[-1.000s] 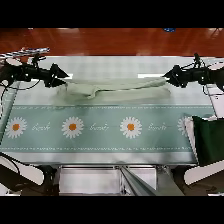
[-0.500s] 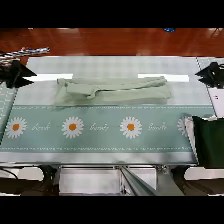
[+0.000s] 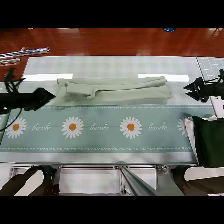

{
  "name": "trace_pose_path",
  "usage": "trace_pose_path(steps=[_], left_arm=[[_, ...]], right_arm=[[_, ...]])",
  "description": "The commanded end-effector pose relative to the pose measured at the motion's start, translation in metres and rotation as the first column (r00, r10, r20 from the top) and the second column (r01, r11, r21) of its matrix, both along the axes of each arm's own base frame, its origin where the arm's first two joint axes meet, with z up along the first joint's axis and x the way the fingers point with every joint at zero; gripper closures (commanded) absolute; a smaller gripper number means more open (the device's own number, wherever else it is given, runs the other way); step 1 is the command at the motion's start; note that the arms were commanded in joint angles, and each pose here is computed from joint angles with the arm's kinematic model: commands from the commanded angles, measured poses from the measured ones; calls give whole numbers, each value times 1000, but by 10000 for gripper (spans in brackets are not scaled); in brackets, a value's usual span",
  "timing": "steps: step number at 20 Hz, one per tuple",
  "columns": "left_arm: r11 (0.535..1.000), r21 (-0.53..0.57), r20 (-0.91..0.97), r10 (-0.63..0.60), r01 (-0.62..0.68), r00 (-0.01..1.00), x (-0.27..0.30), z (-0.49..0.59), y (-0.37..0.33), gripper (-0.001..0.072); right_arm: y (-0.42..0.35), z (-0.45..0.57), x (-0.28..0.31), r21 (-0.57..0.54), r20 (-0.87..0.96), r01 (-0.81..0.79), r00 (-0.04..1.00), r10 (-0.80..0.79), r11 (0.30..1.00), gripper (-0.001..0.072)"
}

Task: Fold the shirts.

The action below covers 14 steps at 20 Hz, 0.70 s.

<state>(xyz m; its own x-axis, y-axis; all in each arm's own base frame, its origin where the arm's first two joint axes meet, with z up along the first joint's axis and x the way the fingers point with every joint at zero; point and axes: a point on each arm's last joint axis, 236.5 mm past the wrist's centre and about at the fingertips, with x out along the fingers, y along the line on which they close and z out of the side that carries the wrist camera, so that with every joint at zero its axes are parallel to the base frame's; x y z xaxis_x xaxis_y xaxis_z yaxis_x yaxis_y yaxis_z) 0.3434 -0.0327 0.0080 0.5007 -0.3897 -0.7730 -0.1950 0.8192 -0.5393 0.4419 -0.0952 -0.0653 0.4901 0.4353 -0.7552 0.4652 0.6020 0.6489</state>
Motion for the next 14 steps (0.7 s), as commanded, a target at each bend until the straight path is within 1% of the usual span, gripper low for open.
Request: trace_pose_path(steps=[1,9,10,11,12,13,14], left_arm=[[999,10,-1,-51,51,999,-10,-16,-26,200],[999,-7,4,-41,41,999,-8,-15,-28,200],[999,-14,5,-38,38,999,-7,-15,-29,200],[999,-22,7,-36,36,999,-7,-14,-30,200],[999,-33,10,-32,32,999,-6,-12,-32,201],[999,-46,13,-27,28,1000,-5,-10,-33,201],[998,-60,15,-23,24,1000,-4,-9,-35,205]], right_arm=[[26,-19,16,75,-5,-21,1000,21,997,298],[109,-39,47,133,-19,-198,979,202,971,299],[120,-40,50,134,-18,-219,975,223,967,313],[130,-40,53,121,-12,-242,969,245,963,397],[136,-37,55,109,-1,-262,965,264,959,583],[142,-30,56,99,17,-292,956,292,951,688],[143,-21,57,85,33,-304,953,302,949,688]])
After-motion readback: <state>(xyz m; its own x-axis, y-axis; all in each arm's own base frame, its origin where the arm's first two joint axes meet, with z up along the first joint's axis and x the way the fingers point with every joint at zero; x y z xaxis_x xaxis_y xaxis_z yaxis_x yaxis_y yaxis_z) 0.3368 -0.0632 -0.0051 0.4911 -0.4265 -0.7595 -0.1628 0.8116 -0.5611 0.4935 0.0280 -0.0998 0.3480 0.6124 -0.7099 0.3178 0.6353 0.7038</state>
